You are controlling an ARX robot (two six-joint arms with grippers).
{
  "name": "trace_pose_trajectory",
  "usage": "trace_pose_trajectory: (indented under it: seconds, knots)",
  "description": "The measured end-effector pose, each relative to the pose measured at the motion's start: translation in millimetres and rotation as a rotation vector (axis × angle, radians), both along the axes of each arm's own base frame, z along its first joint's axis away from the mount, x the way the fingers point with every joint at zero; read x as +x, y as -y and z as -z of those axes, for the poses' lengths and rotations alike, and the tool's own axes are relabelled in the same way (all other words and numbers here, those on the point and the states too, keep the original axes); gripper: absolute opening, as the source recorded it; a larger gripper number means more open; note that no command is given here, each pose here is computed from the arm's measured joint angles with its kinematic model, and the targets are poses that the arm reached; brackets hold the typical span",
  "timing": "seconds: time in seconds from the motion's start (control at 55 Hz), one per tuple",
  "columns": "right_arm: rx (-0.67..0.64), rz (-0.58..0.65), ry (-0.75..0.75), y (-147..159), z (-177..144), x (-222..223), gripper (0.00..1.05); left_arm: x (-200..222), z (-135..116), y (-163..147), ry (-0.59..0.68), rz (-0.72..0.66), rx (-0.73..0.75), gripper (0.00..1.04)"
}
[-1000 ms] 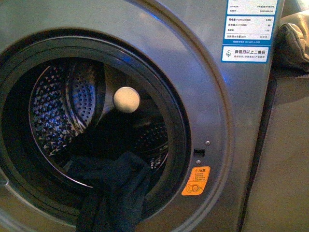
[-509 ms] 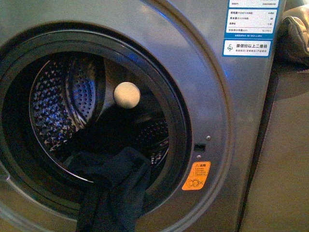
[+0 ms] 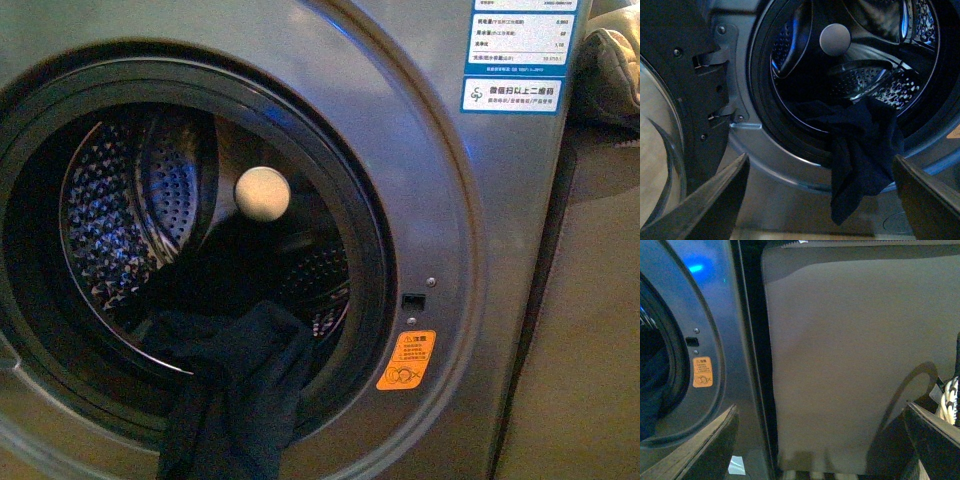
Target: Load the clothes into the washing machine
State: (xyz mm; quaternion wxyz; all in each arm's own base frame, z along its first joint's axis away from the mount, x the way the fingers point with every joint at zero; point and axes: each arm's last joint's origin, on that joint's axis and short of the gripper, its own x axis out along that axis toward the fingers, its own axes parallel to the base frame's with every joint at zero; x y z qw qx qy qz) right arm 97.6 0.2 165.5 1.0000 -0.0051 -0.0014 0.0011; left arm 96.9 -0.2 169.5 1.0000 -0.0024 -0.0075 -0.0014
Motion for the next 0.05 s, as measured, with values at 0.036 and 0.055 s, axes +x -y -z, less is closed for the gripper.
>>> trace_pose_trajectory:
  seconds: [0.036, 0.055]
  knots:
    - [0.0, 0.0, 0.0, 0.0, 0.0, 0.0, 0.97, 0.0, 0.0, 0.0, 0.0, 0.0, 0.002, 1.0]
    - [0.0, 0.0, 0.0, 0.0, 0.0, 0.0, 0.97, 0.0, 0.0, 0.0, 0.0, 0.0, 0.002, 1.0]
